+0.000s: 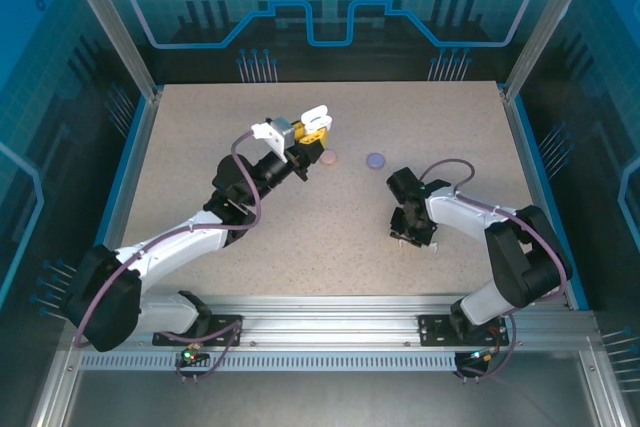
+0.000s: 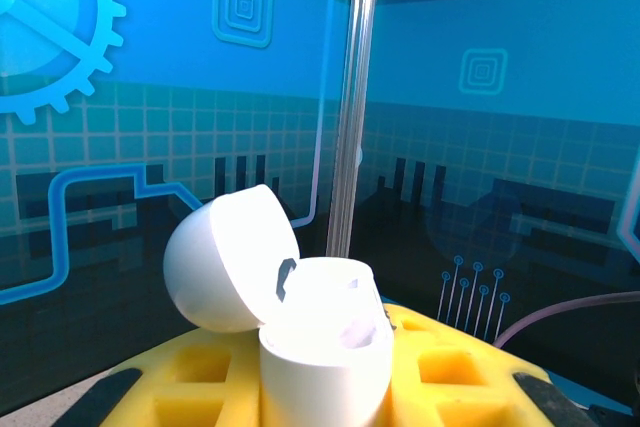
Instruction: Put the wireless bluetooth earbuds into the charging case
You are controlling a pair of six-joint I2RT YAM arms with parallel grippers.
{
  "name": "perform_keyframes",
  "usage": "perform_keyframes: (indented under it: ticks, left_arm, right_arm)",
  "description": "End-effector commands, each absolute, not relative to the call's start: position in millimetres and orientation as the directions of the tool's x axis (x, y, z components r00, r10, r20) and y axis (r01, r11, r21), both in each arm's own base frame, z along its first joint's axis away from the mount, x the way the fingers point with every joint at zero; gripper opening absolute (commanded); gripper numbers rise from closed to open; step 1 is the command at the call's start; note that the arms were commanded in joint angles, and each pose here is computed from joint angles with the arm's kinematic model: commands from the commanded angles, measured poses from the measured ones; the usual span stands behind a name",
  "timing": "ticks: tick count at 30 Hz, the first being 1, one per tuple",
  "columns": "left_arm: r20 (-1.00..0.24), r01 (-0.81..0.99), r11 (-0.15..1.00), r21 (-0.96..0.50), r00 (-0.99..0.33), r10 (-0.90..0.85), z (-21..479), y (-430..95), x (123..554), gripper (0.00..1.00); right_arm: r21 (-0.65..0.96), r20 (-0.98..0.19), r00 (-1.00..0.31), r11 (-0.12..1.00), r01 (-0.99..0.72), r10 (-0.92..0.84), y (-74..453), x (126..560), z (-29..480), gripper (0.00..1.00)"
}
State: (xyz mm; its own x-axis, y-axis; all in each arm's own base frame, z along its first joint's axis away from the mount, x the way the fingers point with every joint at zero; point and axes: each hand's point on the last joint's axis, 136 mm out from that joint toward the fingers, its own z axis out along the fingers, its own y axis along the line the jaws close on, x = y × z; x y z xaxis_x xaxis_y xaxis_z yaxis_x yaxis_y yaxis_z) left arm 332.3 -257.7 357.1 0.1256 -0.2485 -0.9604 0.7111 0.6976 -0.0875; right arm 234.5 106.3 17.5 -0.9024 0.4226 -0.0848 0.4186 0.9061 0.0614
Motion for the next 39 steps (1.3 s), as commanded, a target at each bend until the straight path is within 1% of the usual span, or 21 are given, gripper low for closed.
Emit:
perform_keyframes:
  ticks: [1, 6, 13, 22, 25, 26, 31, 39]
  left_arm:
    - [-0.942, 0.725, 0.687, -0.055, 0.191, -0.277, 385.7, -258.0, 322.7, 0.00]
    - [-0.942, 0.726, 0.686, -0.050, 0.194, -0.273, 385.3, -259.1, 322.1, 0.00]
    - [-0.942, 0.725, 0.687, -0.043, 0.200, -0.270, 386.0, -258.7, 321.3, 0.00]
    - [-0.940, 0.725, 0.688, -0.041, 0.204, -0.272, 387.6, -257.5, 319.7, 0.00]
    - [-0.940, 0.724, 0.689, -0.041, 0.205, -0.271, 387.8, -257.4, 319.9, 0.00]
    - [-0.940, 0.725, 0.688, -0.042, 0.205, -0.274, 388.8, -257.7, 319.7, 0.00]
    - [-0.940, 0.727, 0.685, -0.046, 0.200, -0.276, 388.5, -258.4, 320.5, 0.00]
    - [-0.940, 0.726, 0.686, -0.044, 0.202, -0.275, 389.4, -257.8, 319.9, 0.00]
  right_arm:
    - [0.039, -0.063, -0.903, 0.905, 0.423, 0.425, 101.5, 224.9, 16.7, 0.41]
    - [0.032, -0.052, -0.903, 0.904, 0.425, 0.427, 101.7, 222.3, 13.5, 0.43]
    - [0.024, -0.055, -0.908, 0.910, 0.414, 0.414, 102.5, 225.4, 11.0, 0.43]
    - [-0.012, -0.061, -0.951, 0.953, 0.304, 0.303, 104.7, 238.8, 12.4, 0.41]
    - [-0.027, -0.048, -0.960, 0.960, 0.278, 0.277, 103.5, 236.9, 9.0, 0.41]
    - [-0.010, -0.067, -0.960, 0.962, 0.273, 0.272, 108.3, 246.5, 14.9, 0.40]
    - [-0.020, -0.057, -0.968, 0.969, 0.245, 0.244, 110.8, 250.2, 12.4, 0.39]
    - [-0.024, -0.047, -0.972, 0.972, 0.233, 0.232, 111.7, 250.4, 9.0, 0.33]
